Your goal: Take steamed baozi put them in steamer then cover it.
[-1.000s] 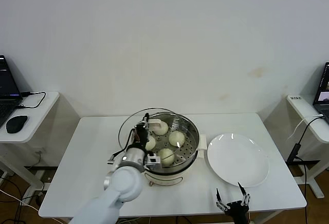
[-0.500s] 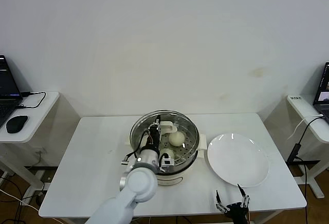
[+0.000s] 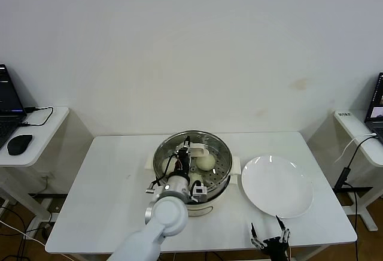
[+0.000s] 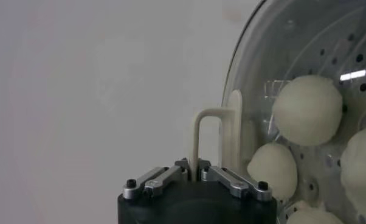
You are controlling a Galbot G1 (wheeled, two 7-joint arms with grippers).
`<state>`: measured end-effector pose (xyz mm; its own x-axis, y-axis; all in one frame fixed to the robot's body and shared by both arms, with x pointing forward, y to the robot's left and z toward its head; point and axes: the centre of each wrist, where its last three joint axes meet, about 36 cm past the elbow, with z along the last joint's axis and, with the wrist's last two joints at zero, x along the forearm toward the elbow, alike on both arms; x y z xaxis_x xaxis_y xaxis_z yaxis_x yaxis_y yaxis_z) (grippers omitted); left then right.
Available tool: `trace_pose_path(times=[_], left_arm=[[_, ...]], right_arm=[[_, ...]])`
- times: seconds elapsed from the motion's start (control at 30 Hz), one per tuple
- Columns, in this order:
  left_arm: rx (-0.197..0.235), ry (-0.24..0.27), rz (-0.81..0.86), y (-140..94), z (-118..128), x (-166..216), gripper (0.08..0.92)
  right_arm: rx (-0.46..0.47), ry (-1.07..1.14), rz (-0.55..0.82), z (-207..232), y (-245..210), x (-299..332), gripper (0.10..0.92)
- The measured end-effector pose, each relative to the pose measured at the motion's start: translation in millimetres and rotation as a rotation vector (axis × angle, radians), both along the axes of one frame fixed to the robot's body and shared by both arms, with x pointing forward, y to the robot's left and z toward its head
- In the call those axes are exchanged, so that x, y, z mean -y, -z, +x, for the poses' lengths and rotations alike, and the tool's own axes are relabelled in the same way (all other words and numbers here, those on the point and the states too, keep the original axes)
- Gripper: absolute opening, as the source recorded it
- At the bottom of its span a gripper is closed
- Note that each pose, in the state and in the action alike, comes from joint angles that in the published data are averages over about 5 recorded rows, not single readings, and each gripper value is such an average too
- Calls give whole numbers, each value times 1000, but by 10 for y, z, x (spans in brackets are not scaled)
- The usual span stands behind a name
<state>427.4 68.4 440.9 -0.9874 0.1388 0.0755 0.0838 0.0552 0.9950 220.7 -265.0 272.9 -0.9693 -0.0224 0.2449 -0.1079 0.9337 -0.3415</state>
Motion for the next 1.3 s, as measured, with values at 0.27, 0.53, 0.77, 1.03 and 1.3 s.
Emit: trace_pose_path(times=[0.27, 0.53, 0.77, 1.03, 1.3], left_arm=[[-6, -3, -6, 35, -8, 29, 149], [-8, -1, -8, 84, -14, 14, 149], [5, -4, -22, 61, -19, -2, 274], [16, 0, -43, 32, -118, -65, 508], [24, 29, -111, -19, -372, -212, 741]], right_arm=[[-1, -5, 0, 0, 10, -9, 823], [-3, -9, 0, -3, 16, -19, 823], [-5, -13, -1, -6, 20, -27, 823], [-8, -16, -4, -18, 22, -30, 823], [-12, -16, -10, -61, 28, -8, 823]])
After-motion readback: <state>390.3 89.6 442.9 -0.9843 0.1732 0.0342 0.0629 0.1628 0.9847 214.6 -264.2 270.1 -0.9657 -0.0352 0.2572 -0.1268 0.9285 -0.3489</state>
